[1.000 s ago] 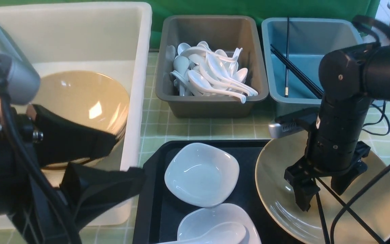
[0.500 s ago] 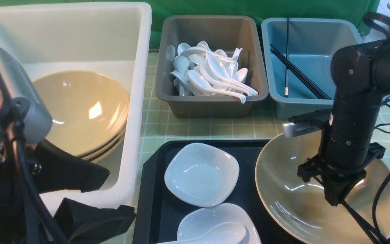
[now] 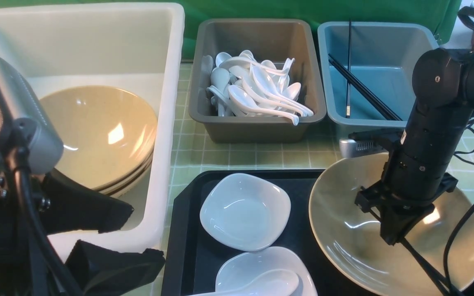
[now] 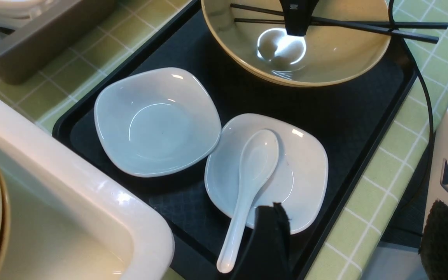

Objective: On green table put chopsticks spoon bowls plates into blue grey white boxes.
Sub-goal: 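Move the grippers toward the tableware on the black tray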

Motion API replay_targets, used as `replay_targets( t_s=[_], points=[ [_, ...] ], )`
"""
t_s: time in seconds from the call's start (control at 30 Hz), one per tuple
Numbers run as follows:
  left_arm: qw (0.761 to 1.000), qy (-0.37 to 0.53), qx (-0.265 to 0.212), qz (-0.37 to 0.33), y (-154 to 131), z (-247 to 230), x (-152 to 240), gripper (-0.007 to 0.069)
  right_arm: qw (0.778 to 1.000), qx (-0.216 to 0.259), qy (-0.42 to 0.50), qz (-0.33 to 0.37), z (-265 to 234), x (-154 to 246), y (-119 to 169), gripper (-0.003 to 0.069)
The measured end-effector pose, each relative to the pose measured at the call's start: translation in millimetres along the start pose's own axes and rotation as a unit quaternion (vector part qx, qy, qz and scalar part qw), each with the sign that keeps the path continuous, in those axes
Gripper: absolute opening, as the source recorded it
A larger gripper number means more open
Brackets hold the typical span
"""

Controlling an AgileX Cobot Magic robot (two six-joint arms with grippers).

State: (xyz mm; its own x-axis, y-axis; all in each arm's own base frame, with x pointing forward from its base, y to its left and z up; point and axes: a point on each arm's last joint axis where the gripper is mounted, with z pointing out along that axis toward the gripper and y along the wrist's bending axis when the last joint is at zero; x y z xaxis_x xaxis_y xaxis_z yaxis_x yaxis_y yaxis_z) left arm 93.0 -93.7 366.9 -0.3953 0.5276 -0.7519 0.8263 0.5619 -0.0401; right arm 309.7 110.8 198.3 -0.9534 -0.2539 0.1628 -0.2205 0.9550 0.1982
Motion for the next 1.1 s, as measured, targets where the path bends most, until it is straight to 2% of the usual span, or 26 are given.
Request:
replay_targets(
  t_s=[0.13,0.23,0.33,0.4,0.5,0.63,0.73,1.1],
  points=[
    [1.0,0.0,0.0,0.0,0,0,0,0.0452,1.0,-0.004,-0.001,0.009,0,0,1,0.0064],
    [1.0,0.0,0.0,0.0,0,0,0,0.0452,1.0,-0.004,-0.01,0.01,0,-2,1,0.0116],
    [1.0,0.0,0.0,0.0,0,0,0,0.0452,1.0,-0.004,-0.023,0.009,-6,0,2,0.0233],
    [1.0,0.0,0.0,0.0,0,0,0,0.0452,1.0,-0.004,-0.025,0.01,-8,1,2,0.0268],
    [1.0,0.0,0.0,0.0,0,0,0,0.0452,0.999,-0.005,-0.039,0.008,-19,7,4,0.045],
    [1.0,0.007,0.004,0.0,-1,0,1,0.0452,0.998,-0.017,-0.061,0.006,-35,16,9,0.0592],
    [1.0,0.013,0.006,0.0,-1,0,2,0.0452,0.995,-0.042,-0.086,-0.001,-50,26,18,0.0632],
    [1.0,0.019,0.009,0.0,-2,0,3,0.0452,0.988,-0.042,-0.139,-0.048,-62,66,35,0.0631]
  ],
)
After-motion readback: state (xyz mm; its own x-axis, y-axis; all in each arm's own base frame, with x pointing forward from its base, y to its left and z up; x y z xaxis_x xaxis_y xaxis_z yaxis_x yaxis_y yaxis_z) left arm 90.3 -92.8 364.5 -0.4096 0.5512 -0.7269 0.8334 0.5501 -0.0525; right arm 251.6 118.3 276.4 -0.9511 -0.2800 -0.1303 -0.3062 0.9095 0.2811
